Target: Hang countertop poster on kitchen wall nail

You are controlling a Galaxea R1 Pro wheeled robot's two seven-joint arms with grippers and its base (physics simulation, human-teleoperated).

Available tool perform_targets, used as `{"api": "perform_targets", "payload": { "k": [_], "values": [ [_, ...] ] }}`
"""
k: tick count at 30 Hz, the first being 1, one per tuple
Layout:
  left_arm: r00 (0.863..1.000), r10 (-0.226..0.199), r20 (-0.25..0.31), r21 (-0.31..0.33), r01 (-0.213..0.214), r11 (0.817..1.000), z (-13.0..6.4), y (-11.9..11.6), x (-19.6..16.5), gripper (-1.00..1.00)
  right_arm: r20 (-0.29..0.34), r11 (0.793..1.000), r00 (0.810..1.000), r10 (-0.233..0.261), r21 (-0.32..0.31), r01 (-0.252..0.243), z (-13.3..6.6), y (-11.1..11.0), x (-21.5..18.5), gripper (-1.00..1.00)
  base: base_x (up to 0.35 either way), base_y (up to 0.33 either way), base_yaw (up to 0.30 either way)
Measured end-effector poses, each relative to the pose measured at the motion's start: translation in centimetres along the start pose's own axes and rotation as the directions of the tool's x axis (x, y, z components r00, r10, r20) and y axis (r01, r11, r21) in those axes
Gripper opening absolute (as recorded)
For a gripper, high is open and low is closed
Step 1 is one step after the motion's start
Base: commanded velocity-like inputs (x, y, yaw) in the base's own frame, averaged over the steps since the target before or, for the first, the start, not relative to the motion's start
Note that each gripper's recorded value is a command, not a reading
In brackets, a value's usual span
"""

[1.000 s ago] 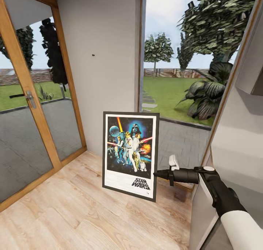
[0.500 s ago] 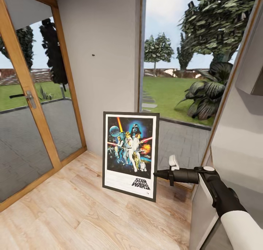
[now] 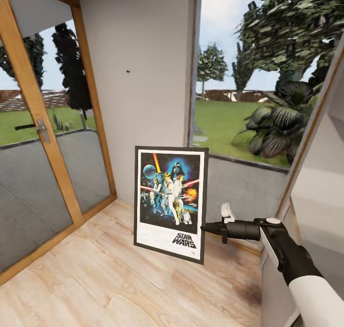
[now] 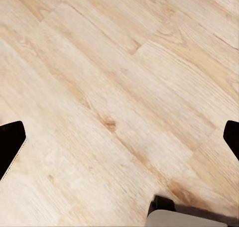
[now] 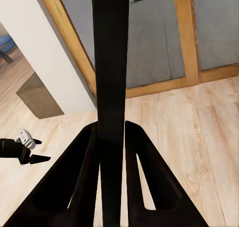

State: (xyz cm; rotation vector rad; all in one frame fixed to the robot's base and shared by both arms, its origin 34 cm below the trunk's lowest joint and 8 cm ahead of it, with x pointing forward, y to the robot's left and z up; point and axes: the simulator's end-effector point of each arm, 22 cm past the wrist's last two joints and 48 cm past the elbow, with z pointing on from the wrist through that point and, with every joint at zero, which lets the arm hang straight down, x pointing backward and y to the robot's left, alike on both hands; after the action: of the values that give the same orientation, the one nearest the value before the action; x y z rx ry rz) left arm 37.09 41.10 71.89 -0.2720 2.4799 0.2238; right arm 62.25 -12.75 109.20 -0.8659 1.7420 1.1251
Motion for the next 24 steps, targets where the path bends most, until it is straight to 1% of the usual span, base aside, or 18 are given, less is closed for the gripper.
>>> {"api": "perform_targets", "payload": {
  "k": [24],
  "values": [
    [1.000, 0.001, -0.003, 0.000, -0.001, 1.000, 0.00, 0.00, 0.14, 1.00, -0.003, 1.000, 1.000, 0.004, 0.001, -0.004, 0.01, 0.03, 0.37, -1.00, 0.230, 0.251, 0.000]
  ]
}}
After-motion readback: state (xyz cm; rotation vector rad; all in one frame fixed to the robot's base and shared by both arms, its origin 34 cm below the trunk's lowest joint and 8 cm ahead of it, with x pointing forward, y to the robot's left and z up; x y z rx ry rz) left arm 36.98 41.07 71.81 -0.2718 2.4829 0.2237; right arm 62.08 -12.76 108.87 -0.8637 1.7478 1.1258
